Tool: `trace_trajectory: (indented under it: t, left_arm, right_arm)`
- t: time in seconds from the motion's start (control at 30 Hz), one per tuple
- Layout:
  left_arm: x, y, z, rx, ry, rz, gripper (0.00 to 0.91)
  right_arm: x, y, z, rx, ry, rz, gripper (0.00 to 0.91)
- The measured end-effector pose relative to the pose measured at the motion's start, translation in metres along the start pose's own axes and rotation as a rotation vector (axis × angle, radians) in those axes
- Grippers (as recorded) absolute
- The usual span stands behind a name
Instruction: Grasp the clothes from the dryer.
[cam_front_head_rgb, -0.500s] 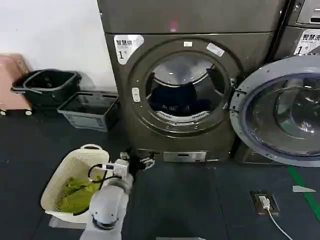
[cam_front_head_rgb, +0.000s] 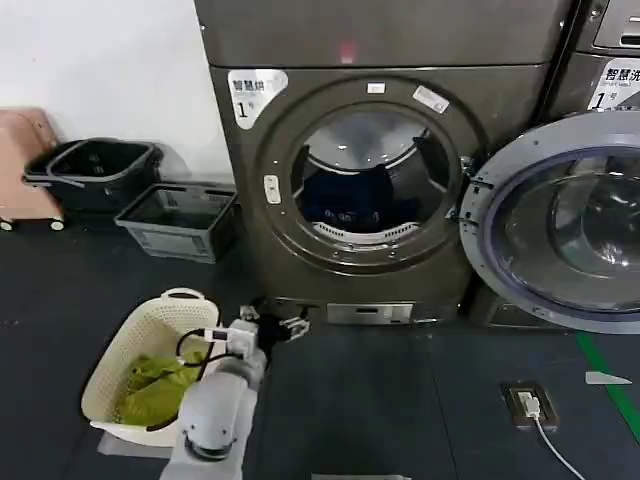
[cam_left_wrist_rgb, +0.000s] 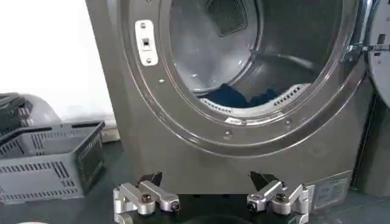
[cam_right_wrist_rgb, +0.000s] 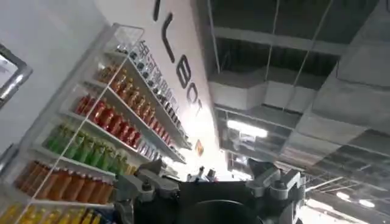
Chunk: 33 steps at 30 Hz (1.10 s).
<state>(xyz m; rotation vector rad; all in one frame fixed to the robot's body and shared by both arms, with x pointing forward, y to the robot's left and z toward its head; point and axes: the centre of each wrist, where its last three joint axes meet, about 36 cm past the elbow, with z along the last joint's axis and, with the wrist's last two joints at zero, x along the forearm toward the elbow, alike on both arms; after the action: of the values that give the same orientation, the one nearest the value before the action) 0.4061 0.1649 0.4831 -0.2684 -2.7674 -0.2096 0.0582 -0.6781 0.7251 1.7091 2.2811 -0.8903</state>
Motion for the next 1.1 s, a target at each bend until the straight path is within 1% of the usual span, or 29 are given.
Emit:
trace_trajectory:
  t: [0.47, 1.1]
  left_arm:
    - [0.0013, -0.0035, 0.0002, -0.007, 0.001, 0.007, 0.907]
    - [0.0035, -0.0044, 0.0013, -0.007, 0.003, 0.011, 0.907]
  right_arm:
    - [-0.0015, -0.006, 0.0041, -0.03, 0.003, 0.028, 0.907]
    - [-0.0036, -0.0073, 0.0054, -0.041, 0.001, 0.032, 0.907]
